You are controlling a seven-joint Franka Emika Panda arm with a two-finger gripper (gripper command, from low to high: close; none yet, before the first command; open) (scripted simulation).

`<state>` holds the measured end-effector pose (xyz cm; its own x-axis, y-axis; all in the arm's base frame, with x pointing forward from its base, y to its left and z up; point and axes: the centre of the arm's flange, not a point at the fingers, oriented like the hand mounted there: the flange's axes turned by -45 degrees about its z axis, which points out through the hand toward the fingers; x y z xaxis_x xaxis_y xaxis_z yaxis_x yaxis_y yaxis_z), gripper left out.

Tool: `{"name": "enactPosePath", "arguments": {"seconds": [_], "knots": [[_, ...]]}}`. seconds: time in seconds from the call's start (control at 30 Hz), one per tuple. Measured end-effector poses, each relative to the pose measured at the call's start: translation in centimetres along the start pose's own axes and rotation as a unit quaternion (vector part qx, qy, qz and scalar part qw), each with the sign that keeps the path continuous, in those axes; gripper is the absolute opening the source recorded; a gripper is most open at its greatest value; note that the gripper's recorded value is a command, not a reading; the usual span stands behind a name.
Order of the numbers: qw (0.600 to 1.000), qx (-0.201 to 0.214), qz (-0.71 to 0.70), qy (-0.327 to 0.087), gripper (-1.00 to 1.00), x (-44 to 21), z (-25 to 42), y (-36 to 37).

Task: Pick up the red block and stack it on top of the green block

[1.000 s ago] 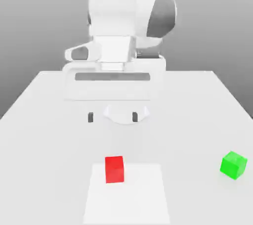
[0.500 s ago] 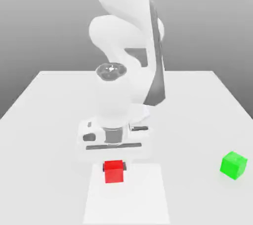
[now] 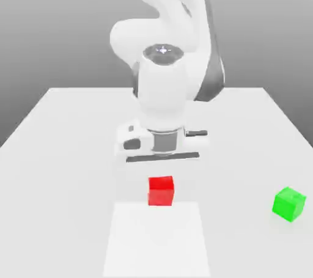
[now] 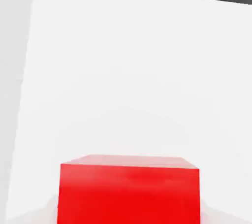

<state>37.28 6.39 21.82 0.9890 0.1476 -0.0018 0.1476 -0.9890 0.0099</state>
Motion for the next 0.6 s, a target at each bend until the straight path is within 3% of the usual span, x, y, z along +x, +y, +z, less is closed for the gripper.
{"name": "enactPosePath", "arguments": {"seconds": [0.23, 0.43, 0.6], "knots": [[1.0, -0.001, -0.013, 0.001, -1.0, 1.1, -1.4, -12.9], [1.0, 0.004, -0.03, 0.002, -1.0, -1.9, -2.7, -24.8], [1.0, 0.005, -0.015, 0.002, -1.0, -1.6, 1.8, -25.4]]}}
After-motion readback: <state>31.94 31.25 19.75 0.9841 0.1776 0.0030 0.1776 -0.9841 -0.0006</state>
